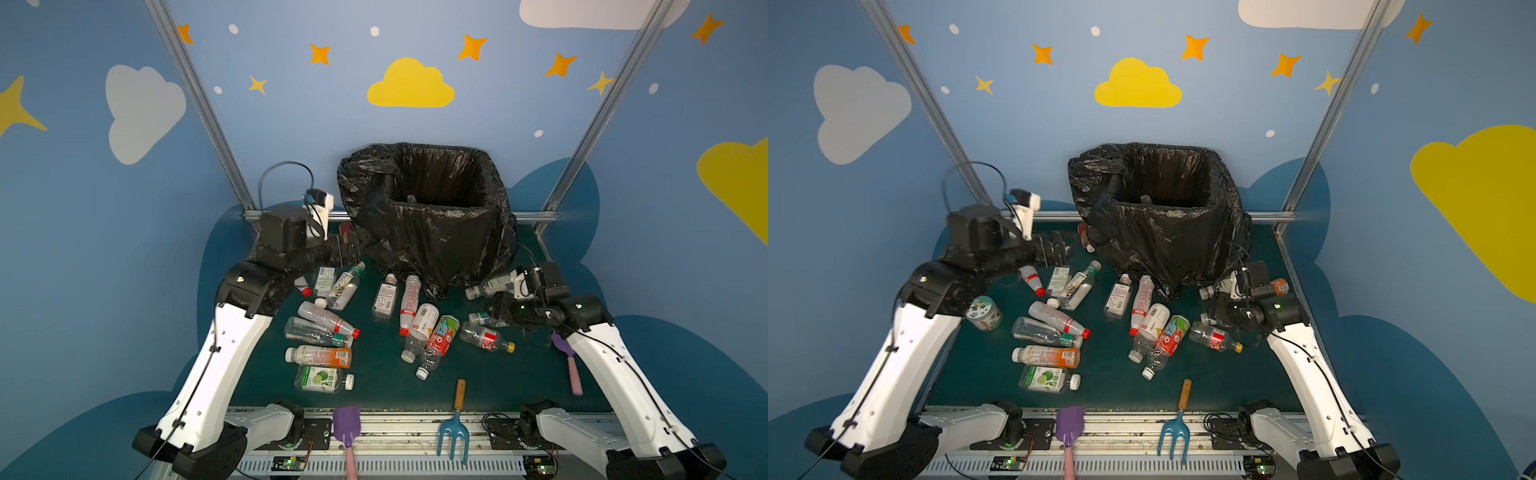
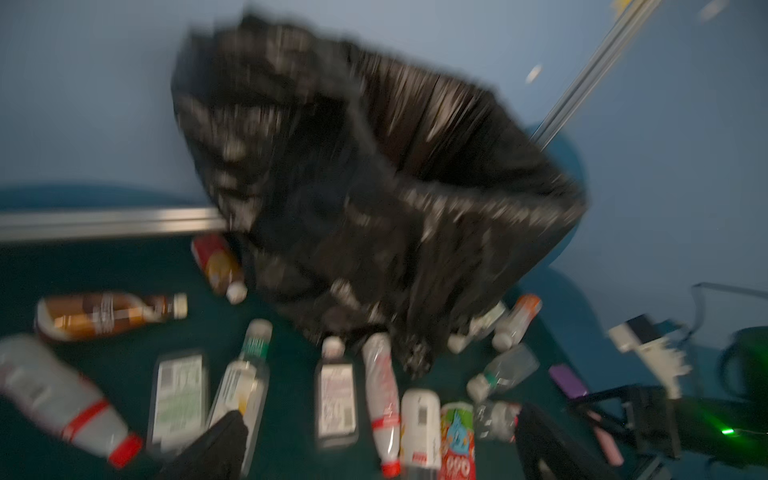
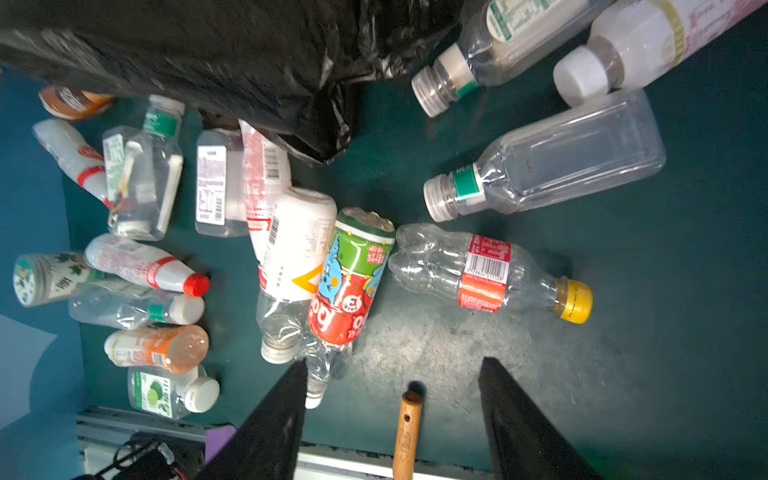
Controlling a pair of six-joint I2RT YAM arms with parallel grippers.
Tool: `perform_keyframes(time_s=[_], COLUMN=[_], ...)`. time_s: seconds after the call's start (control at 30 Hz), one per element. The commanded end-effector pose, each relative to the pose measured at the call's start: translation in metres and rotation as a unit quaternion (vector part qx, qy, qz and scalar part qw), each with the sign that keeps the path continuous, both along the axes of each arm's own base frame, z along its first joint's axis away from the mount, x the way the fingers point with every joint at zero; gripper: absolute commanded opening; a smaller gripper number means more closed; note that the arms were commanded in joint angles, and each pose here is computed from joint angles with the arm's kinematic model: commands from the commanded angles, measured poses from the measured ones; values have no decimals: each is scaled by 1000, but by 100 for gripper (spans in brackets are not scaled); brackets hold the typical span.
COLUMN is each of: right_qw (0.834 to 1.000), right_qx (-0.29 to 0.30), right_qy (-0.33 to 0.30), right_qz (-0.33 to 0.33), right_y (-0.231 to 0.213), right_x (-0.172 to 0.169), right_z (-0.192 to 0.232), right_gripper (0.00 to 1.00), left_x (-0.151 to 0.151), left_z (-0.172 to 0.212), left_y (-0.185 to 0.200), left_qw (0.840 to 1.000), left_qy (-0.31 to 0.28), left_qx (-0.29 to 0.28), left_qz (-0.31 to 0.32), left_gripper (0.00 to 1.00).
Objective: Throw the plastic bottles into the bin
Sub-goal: 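Open the left gripper over the bin and lower it back to the pile, then grasp the green-and-red cartoon bottle with the right gripper while the left hovers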
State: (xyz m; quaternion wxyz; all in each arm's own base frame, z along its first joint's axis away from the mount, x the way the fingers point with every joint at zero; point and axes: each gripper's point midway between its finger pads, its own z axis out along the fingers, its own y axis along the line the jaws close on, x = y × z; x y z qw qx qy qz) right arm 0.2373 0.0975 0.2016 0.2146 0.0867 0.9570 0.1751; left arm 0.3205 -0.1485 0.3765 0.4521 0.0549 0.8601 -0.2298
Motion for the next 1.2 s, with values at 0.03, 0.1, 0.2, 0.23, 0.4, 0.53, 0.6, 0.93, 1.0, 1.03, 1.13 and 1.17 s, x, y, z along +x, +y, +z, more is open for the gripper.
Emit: perform_keyframes(time_s=[0.03, 0.1, 0.2, 0.23, 0.4, 0.53, 0.6, 0.93, 1.0, 1.03, 1.13, 1.17], right_qw=[999, 997, 994, 993, 990, 990, 989, 986, 985, 985, 984, 984], right_qx=[28, 51, 83, 90, 93, 82, 82, 76, 71, 70, 71, 71], right_qy=[27, 49, 73, 76, 104, 112, 121, 151, 158, 160, 164, 166], right_qz=[25, 15, 1, -1, -19, -15, -15, -7, -8, -7, -7, -7], right_y=[12, 21, 40, 47, 69, 80, 85, 108, 111, 112, 118, 119], right_x=[-16, -22, -29, -30, -33, -29, -27, -11, -9, -7, -3, -2], right_z=[-15, -24, -41, -47, -77, -88, -94, -120, -125, -127, -134, -136], right_gripper=[67, 67, 67, 67, 67, 73, 74, 74, 74, 74, 76, 76], left_x=[-25, -34, -45, -49, -61, -62, -62, -68, -69, -69, -70, -70], left_z=[-81, -111, -152, -165, -201, -202, -199, -200, -200, -199, -198, -198], left_y=[9, 6, 5, 5, 6, 7, 8, 9, 10, 10, 11, 11], left_qw=[994, 990, 986, 984, 973, 974, 975, 975, 975, 975, 975, 975], left_qy=[106, 132, 161, 172, 222, 221, 215, 220, 220, 219, 217, 217], left_qx=[-13, -18, -14, -12, -9, -1, 2, 11, 12, 12, 12, 13], left_qz=[35, 35, 42, 45, 56, 51, 48, 41, 40, 40, 41, 41], left_gripper=[100, 100, 100, 100, 100, 100, 100, 100, 100, 100, 100, 100])
